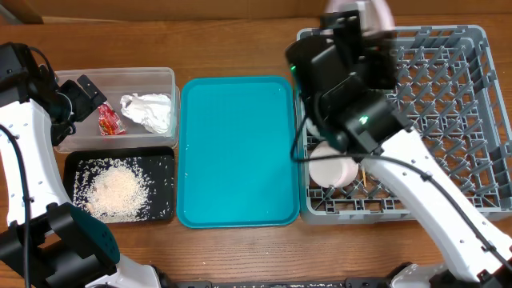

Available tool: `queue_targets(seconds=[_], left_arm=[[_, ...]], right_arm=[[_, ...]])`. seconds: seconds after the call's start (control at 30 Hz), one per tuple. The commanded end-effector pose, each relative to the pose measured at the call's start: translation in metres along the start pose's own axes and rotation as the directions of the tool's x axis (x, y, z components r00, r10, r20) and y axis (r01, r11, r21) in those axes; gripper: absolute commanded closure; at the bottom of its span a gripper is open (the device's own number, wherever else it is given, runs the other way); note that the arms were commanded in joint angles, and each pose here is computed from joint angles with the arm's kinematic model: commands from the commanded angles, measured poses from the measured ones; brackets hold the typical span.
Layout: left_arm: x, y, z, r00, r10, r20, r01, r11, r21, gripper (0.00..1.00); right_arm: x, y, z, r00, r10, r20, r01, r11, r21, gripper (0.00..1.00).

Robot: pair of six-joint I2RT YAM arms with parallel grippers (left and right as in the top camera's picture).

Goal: Sort waste into correct bins and load items into the dishwasher
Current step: 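Lift the plate and carry it over the rack, then stand the plate upright in the rack's back slots and release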

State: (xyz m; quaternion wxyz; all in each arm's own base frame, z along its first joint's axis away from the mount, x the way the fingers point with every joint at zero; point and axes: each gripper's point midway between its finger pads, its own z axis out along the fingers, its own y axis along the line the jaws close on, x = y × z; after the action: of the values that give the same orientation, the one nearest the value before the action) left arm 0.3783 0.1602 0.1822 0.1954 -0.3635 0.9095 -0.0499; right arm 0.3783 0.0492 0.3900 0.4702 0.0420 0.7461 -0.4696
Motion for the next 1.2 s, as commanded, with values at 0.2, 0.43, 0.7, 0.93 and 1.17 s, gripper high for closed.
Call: queue_targets(seconds=[0.2, 0.43, 0.7, 0.93, 1.17], left_arm=[[-0.001, -0.002, -0.01, 0.999, 0.028, 0.025, -0.028, 1.0, 0.003, 0.0], [-0.001, -0.002, -0.01, 0.999, 0.028, 0.025, -0.028, 1.0, 0.003, 0.0], [-0.001, -0.002, -0.01, 0.999, 0.028, 0.025, -0.028, 1.0, 0.003, 0.0], [-0.001, -0.002, -0.01, 0.999, 0.028, 0.025, -0.028, 1.0, 0.003, 0.0], [-0.001, -0.002, -0.01, 0.999, 0.028, 0.025, -0.028, 1.0, 0.003, 0.0]], right_arm=[[0.069, -0.013, 0.061, 0.98, 0.042, -0.195, -0.026, 0.996, 0.084, 0.96], [0.12, 0.01, 0.083, 0.946, 0.005, -0.324, -0.005, 1.0, 0.0, 0.96], [0.147, 0.043, 0.087, 0.93, -0.01, -0.366, -0.027, 0.995, -0.096, 0.96], [0.152, 0.053, 0.088, 0.931, -0.001, -0.364, -0.041, 0.993, -0.109, 0.96], [0.125, 0.038, 0.098, 0.958, -0.099, -0.269, 0.09, 0.995, -0.047, 0.96]])
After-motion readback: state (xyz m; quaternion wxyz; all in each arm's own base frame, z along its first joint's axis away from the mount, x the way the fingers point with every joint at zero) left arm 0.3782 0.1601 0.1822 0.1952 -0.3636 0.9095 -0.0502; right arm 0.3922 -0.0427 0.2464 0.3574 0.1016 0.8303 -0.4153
